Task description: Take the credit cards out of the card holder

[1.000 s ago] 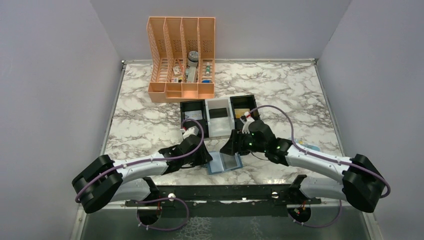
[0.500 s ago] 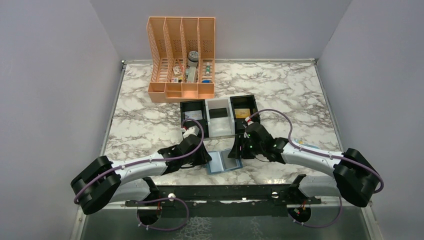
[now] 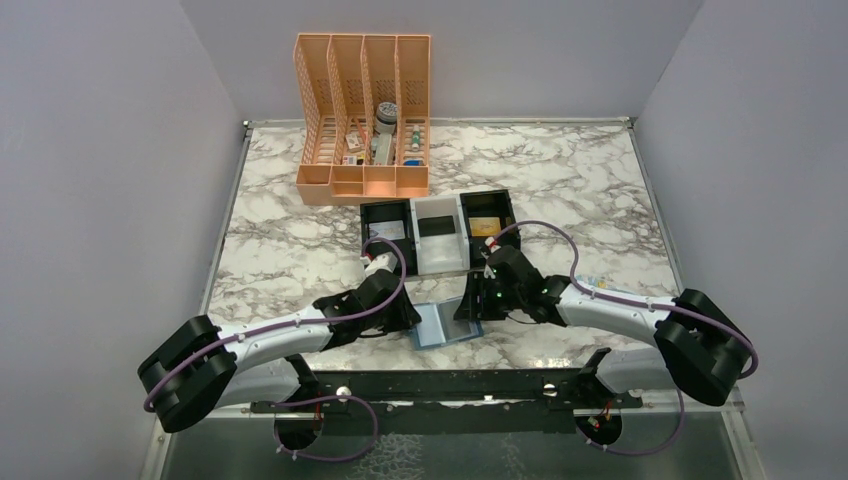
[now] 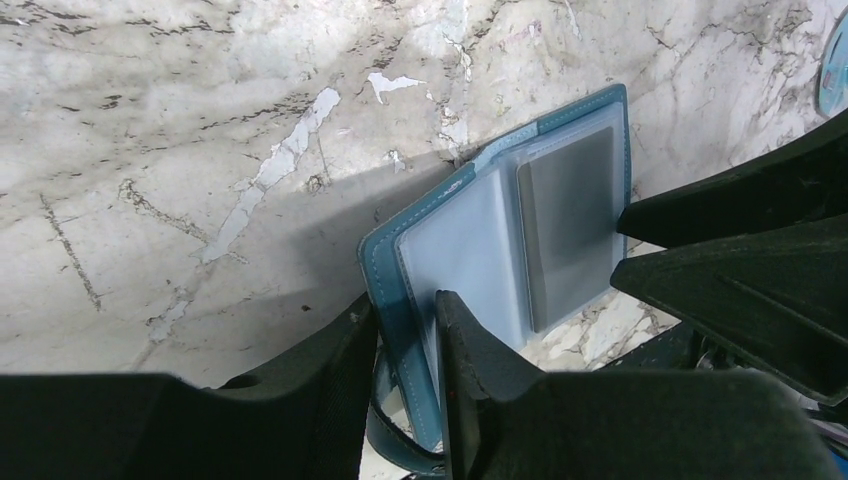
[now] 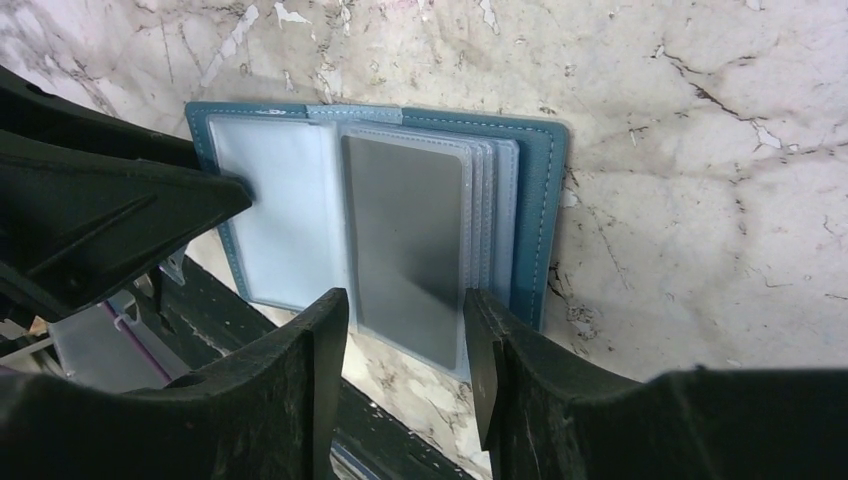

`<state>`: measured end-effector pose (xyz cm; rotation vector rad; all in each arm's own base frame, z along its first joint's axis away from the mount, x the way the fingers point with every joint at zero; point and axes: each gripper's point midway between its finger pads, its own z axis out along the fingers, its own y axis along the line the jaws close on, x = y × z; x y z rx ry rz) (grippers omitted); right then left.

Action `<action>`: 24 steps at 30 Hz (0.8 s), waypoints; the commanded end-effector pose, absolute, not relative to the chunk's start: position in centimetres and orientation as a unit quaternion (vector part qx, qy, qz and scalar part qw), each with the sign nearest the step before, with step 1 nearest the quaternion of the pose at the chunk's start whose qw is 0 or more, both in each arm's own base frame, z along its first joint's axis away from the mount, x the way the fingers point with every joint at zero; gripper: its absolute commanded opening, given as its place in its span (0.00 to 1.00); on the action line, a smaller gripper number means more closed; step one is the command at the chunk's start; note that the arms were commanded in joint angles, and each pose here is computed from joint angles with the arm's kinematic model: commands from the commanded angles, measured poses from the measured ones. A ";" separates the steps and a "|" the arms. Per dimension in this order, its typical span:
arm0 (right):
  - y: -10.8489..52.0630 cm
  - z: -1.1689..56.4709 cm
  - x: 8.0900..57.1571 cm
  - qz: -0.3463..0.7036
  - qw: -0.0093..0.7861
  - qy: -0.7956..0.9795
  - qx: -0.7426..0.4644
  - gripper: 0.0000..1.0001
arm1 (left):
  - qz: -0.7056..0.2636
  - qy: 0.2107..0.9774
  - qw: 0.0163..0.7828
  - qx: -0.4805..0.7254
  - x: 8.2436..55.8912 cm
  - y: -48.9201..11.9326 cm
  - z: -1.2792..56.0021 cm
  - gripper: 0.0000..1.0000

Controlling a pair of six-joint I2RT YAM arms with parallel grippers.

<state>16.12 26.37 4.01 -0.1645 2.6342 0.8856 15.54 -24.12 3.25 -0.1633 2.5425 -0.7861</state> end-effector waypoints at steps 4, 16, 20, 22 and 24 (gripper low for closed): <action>28.0 5.2 15.8 0.361 0.175 0.912 -0.083 0.46 | -0.303 0.923 0.232 -0.047 15.4 -24.7 3.9 0.26; 29.2 6.1 15.2 0.394 0.160 0.900 -0.098 0.44 | -0.302 0.926 0.223 -0.039 15.4 -25.3 3.5 0.22; 29.6 6.8 15.2 0.412 0.164 0.890 -0.102 0.44 | -0.303 0.926 0.222 -0.039 15.4 -25.3 3.5 0.21; 29.8 7.1 15.0 0.420 0.163 0.886 -0.105 0.44 | -0.303 0.926 0.222 -0.039 15.5 -25.3 3.5 0.21; 30.0 7.3 14.9 0.428 0.161 0.883 -0.107 0.44 | -0.302 0.926 0.221 -0.038 15.4 -25.4 3.5 0.20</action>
